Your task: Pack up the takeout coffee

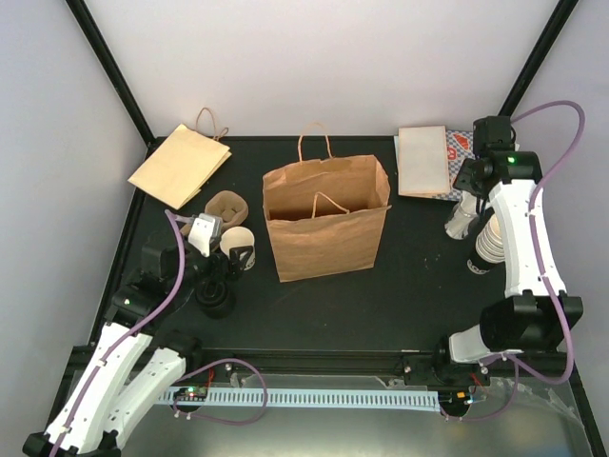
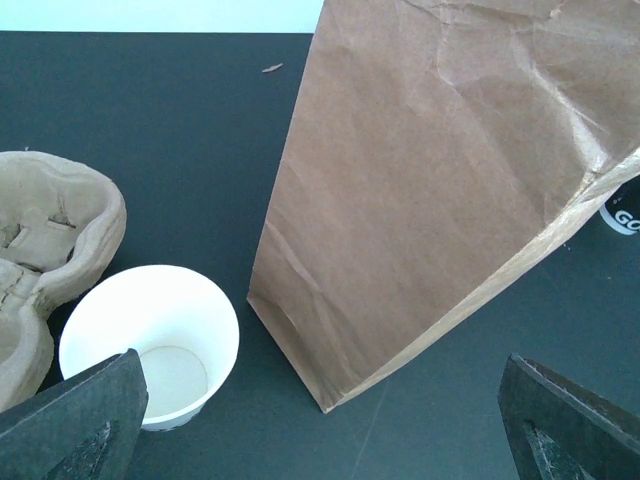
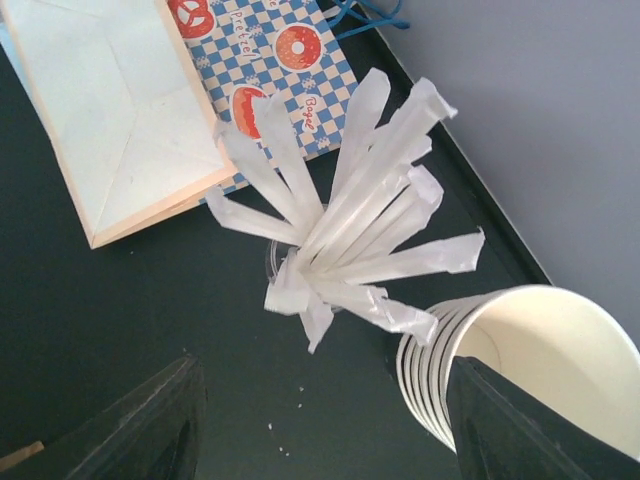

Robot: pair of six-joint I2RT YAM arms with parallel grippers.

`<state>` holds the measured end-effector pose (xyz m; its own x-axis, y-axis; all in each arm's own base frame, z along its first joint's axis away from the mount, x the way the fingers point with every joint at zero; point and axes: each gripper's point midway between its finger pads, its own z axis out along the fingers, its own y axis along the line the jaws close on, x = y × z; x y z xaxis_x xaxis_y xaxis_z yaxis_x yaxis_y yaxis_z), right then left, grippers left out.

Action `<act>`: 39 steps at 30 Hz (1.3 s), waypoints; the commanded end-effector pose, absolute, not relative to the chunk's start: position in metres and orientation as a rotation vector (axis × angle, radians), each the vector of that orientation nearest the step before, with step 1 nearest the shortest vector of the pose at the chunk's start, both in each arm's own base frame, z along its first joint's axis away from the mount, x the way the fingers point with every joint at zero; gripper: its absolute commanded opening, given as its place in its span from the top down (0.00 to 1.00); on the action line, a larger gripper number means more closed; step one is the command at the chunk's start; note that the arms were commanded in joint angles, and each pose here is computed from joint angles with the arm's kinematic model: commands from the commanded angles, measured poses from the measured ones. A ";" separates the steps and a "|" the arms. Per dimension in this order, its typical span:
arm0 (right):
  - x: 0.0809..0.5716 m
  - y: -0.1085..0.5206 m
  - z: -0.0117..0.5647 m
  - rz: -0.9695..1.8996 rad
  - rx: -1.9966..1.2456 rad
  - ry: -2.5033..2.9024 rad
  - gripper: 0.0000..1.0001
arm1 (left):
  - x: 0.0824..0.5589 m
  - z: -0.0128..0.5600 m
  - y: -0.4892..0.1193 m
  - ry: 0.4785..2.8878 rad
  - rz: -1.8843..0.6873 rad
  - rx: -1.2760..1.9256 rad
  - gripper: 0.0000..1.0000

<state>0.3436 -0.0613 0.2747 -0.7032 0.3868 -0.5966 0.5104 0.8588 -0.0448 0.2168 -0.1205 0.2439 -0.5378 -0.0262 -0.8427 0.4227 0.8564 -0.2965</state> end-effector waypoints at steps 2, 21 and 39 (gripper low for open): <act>0.351 -0.071 0.273 -0.314 0.691 2.436 0.34 | 0.218 0.248 -0.125 2.044 -0.615 0.316 0.01; 0.353 -0.060 0.257 -0.242 0.660 2.478 0.36 | 0.216 0.249 -0.128 2.029 -0.632 0.332 0.01; 0.374 -0.063 0.241 -0.266 0.679 2.484 0.51 | 0.216 0.249 -0.127 2.026 -0.628 0.330 0.01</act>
